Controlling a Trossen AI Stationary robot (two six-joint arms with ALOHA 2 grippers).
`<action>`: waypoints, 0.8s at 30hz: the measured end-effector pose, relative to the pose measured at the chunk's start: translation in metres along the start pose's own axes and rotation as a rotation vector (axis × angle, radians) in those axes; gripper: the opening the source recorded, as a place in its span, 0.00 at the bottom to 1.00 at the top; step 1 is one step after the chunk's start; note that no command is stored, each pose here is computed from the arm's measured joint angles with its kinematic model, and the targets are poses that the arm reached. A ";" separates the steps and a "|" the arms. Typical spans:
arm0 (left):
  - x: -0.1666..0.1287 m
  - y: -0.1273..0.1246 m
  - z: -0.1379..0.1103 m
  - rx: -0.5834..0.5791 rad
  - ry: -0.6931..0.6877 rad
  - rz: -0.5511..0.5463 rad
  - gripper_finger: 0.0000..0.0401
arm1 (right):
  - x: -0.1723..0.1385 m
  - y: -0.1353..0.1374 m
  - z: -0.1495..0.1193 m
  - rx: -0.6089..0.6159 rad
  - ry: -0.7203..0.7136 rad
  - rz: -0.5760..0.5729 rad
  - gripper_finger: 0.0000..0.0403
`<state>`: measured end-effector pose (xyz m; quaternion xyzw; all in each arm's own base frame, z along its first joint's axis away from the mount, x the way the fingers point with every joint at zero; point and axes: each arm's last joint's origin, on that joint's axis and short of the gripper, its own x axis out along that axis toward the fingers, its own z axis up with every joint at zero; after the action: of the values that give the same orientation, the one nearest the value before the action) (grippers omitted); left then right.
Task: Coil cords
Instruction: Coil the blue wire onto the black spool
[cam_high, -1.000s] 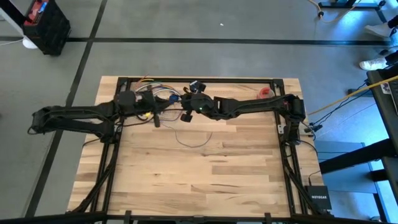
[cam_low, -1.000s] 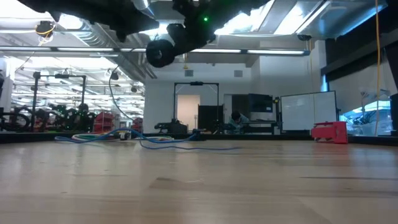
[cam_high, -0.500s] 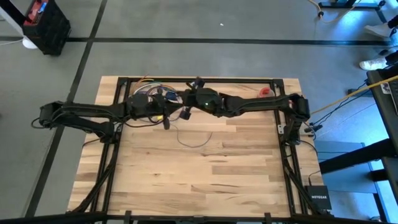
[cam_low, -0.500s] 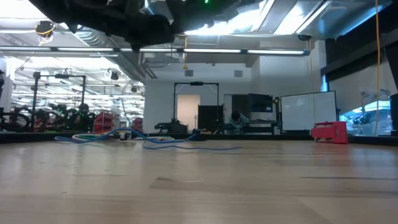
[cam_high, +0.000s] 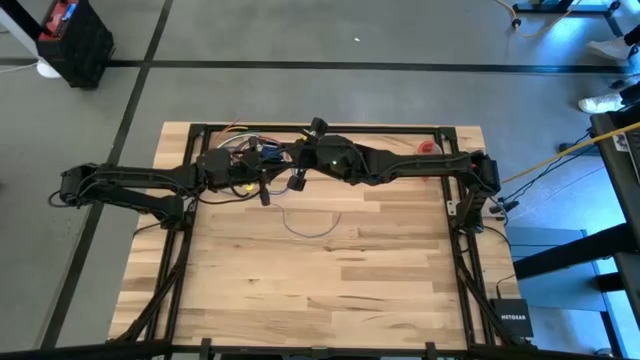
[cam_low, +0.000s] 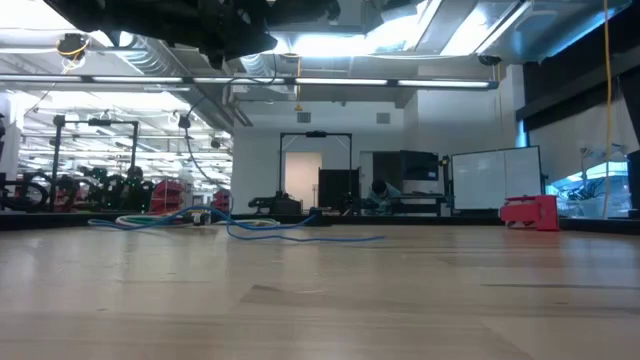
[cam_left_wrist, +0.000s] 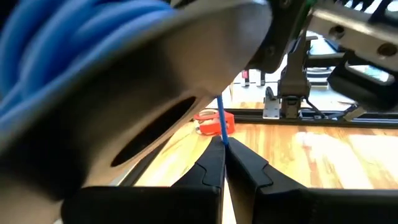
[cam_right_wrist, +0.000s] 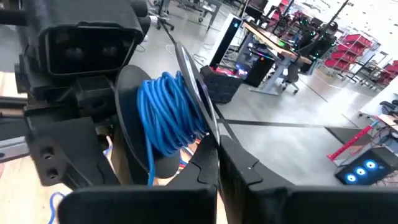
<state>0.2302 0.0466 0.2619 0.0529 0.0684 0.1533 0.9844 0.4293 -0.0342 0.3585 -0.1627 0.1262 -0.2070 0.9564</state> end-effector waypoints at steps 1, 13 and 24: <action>0.000 0.000 0.000 0.002 0.000 0.001 0.00 | -0.001 -0.001 0.002 -0.010 0.004 0.000 0.01; 0.000 -0.003 0.003 0.015 -0.037 0.000 0.00 | -0.006 -0.007 0.016 -0.014 -0.005 -0.001 0.01; -0.001 -0.005 0.013 0.094 -0.147 0.007 0.00 | -0.013 -0.013 0.025 -0.003 -0.025 -0.013 0.01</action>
<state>0.2324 0.0399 0.2742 0.1103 0.0029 0.1490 0.9827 0.4205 -0.0332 0.3886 -0.1675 0.1134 -0.2111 0.9563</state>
